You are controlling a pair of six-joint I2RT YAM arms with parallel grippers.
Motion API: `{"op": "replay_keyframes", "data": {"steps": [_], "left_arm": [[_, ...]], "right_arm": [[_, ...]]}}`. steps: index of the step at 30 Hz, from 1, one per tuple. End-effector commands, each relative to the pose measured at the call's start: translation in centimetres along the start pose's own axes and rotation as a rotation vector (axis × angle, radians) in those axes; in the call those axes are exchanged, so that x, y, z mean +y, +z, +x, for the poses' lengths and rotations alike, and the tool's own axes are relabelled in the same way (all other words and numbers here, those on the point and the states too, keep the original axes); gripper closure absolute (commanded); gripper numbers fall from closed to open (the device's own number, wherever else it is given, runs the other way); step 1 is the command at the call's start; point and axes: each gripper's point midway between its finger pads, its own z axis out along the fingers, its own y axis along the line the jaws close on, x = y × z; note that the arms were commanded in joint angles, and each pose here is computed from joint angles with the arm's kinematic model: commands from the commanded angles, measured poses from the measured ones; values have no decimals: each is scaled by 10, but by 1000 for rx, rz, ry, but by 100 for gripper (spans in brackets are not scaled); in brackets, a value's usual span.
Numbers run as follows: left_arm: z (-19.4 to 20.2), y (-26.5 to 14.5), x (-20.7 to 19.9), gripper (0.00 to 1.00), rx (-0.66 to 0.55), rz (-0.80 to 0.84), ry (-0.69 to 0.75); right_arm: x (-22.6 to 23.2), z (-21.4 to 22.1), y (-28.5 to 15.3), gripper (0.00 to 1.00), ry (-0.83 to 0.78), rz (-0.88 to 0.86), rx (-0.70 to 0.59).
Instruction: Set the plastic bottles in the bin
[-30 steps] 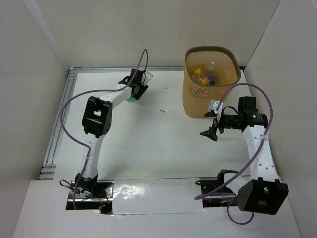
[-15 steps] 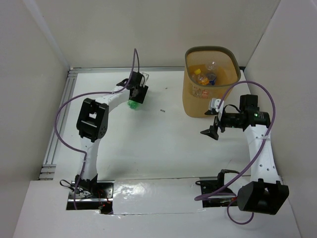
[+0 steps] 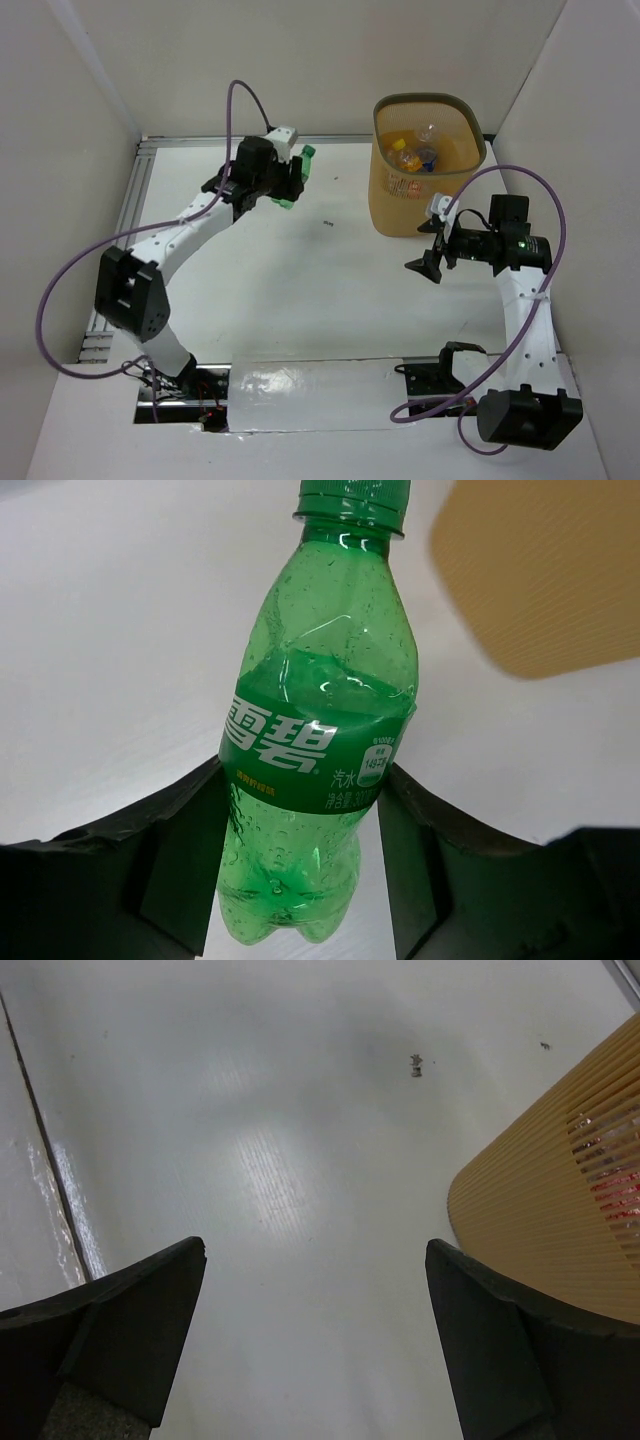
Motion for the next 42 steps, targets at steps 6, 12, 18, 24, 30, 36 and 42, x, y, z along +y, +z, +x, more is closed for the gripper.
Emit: {"op": "replay_keyframes", "data": {"steps": [6,12,18,24,30,36,42], "left_arm": [[-117,-84,-104,77,-377,292,47],[-161,-110,-154,77,-478,450,26],[-189,-115,-189,77,-561,583,-12],[-203,-115,-223,75,-612,685,-27],[-218,-110,-243,75,-628,735,-52],[-225,-97,-264,74,-646,749,-68],[-240,-70,-271,73,-710,737,-150]], "right_arm": [[-13,-5,-2,3,75,79,-1],[-12,2,-5,4,89,139,20],[0,14,-7,4,95,157,45],[7,17,-8,4,82,164,39],[12,21,-6,4,92,158,32],[17,24,-6,4,98,149,39],[19,29,-7,4,91,167,52]]}}
